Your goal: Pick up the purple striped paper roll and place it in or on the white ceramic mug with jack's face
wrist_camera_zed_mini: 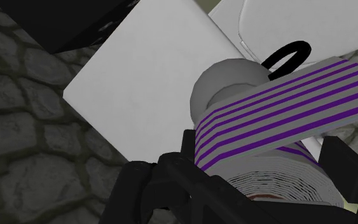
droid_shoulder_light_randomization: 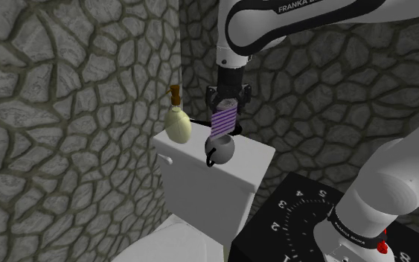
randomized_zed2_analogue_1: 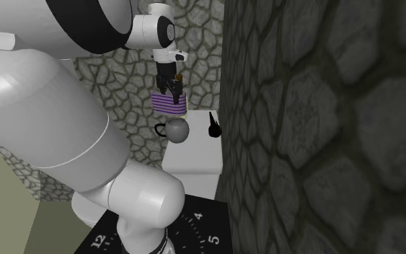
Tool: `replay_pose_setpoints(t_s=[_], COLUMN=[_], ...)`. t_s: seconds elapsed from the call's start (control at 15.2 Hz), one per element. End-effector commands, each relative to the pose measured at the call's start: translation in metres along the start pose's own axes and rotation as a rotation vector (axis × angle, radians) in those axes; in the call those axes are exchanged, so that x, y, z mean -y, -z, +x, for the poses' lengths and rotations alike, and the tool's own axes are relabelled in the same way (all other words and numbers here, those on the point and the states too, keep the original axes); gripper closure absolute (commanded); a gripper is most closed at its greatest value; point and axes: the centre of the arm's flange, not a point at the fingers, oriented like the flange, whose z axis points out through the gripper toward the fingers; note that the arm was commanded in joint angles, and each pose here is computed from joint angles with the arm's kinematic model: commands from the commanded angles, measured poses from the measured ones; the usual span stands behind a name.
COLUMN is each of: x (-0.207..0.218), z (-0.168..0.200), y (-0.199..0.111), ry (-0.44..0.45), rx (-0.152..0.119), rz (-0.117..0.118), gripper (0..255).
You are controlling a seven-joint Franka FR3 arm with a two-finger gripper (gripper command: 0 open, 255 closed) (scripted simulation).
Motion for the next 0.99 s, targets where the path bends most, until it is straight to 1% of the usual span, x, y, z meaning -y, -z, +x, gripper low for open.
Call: replay_pose_setpoints(t_s=[0.0, 0.46, 0.92], x=[0.000, 0.001, 0.001], z=[0.000, 0.000, 0.000], y=[-0.010, -0.045, -0.045], ry=[0.000, 0.000, 0.000], rx=[-0.001, -0.001, -0.001], rz=[0.001, 0.001, 0.001], gripper=[255, 255, 255])
